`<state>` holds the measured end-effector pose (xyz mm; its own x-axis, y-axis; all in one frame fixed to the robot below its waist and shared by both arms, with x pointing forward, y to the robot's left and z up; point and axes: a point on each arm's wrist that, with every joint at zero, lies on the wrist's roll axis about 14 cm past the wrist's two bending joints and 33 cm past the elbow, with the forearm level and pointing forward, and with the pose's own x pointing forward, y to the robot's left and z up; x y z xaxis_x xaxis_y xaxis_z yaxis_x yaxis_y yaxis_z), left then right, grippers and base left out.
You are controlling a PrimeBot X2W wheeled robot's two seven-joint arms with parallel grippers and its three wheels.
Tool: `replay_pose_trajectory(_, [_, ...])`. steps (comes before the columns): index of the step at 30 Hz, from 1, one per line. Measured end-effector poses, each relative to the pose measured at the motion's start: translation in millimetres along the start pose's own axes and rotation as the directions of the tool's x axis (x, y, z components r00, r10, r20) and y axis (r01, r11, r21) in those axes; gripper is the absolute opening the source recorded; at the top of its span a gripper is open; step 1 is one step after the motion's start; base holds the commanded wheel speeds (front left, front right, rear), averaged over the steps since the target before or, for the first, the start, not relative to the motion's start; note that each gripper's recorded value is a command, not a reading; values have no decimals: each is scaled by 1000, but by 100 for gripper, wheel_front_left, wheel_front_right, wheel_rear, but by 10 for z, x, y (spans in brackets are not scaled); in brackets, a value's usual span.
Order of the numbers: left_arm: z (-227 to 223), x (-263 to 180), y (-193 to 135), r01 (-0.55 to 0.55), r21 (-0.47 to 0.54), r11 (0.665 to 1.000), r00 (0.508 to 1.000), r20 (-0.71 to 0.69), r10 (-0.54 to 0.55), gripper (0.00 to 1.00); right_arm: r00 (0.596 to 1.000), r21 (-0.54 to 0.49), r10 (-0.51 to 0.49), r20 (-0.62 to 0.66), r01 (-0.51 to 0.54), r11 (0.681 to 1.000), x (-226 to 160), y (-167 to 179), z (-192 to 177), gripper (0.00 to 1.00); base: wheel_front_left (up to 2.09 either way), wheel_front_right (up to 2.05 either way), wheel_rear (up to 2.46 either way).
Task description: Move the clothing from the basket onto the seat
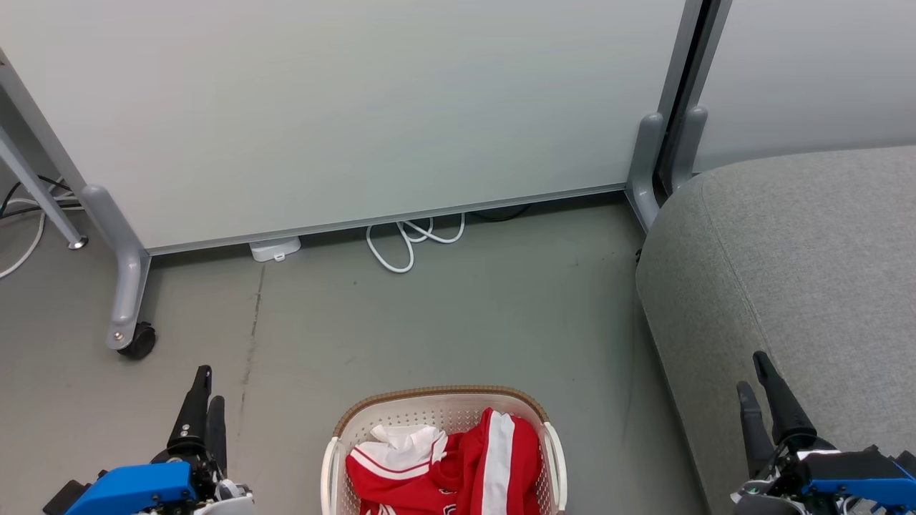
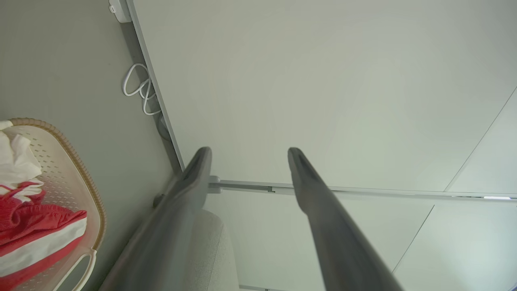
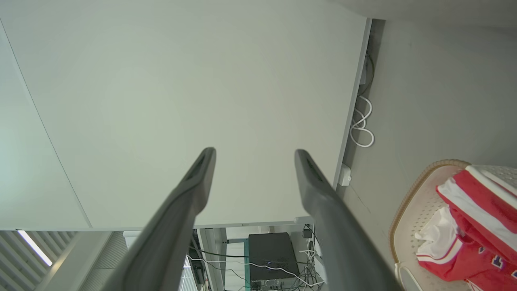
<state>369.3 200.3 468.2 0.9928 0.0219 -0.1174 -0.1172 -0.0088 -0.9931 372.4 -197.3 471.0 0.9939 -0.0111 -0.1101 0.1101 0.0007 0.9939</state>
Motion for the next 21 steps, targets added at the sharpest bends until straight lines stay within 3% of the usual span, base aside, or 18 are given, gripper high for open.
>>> replay_pose_trajectory(10, [6,28,-63,15,71,997,1000,22,-17,100,1000,-117,12,6,-11,993,27,51,-38,100,0,0,0])
replay_pose_trajectory(21, [-5,95,-215,50,281,959,998,29,-60,100,999,-318,47,-10,-47,947,86,168,-131,100,0,0,0])
